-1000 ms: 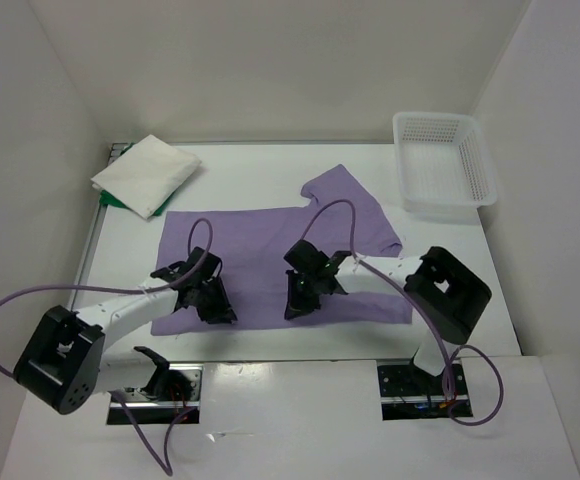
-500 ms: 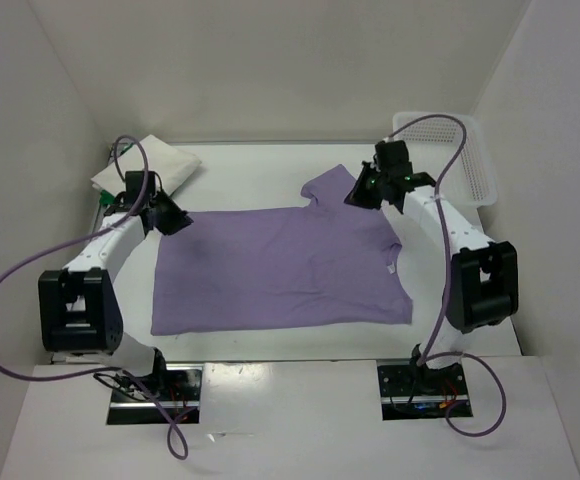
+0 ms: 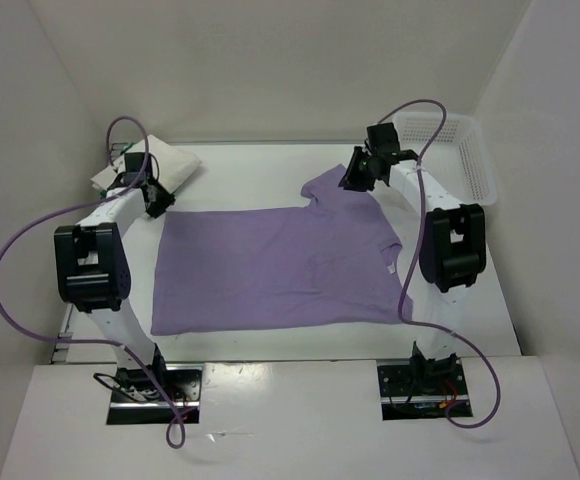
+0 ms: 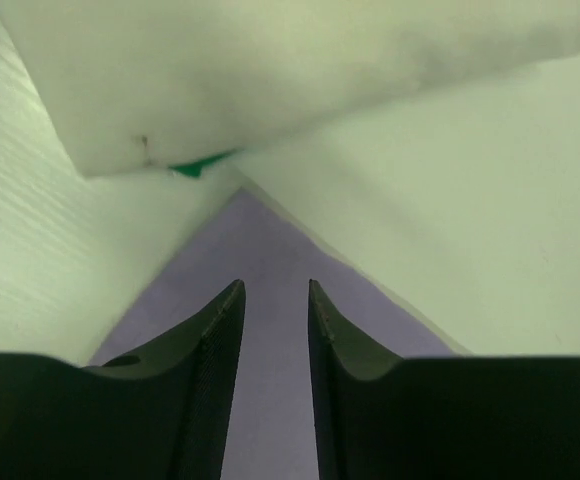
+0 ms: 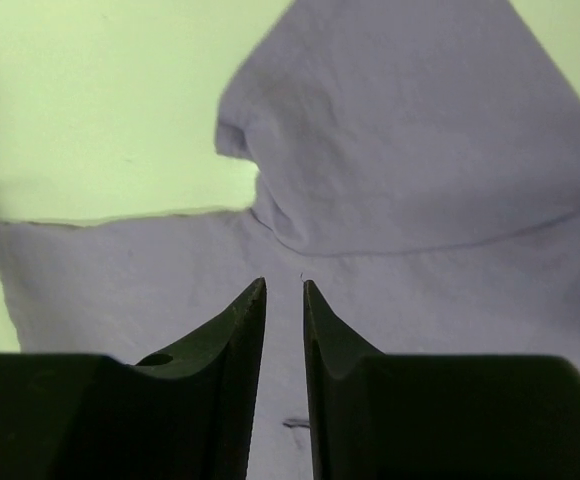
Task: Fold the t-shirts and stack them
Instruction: Grap the side of the flattened tshirt furthest away from the robot with both arms
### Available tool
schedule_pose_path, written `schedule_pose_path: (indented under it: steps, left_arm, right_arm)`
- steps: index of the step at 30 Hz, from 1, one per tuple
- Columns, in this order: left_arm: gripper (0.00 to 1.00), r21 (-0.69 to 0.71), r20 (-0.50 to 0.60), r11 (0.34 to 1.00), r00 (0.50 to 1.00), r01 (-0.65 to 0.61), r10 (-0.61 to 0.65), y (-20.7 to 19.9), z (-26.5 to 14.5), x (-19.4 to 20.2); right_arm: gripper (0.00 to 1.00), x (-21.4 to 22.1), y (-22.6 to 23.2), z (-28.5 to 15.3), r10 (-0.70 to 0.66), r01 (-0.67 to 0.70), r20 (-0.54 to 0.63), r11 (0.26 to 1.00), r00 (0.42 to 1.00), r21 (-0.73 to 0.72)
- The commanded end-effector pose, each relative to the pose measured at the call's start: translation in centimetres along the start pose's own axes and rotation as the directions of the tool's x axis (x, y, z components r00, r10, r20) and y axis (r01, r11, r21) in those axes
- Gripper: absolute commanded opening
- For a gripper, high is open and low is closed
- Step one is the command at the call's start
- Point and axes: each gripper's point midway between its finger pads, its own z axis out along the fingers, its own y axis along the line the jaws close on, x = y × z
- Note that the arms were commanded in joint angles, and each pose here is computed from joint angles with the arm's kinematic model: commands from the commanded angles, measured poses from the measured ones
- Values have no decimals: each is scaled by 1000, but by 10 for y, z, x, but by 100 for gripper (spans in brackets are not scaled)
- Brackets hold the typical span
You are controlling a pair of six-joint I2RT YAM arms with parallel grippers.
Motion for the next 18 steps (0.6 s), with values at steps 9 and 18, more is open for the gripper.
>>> schedule_pose_path:
  steps: [9,18]
  left_arm:
    - [43,-136,-3,987,996,-86,87,22,58,-5]
    - [48,-103,11,991,997,-81,83,17,62,-6]
  right_arm:
    - [28,-33,38,15,-42,46,32,989,999,-139]
    - [28,-14,44,36,-67,63,-19,986,998,-156]
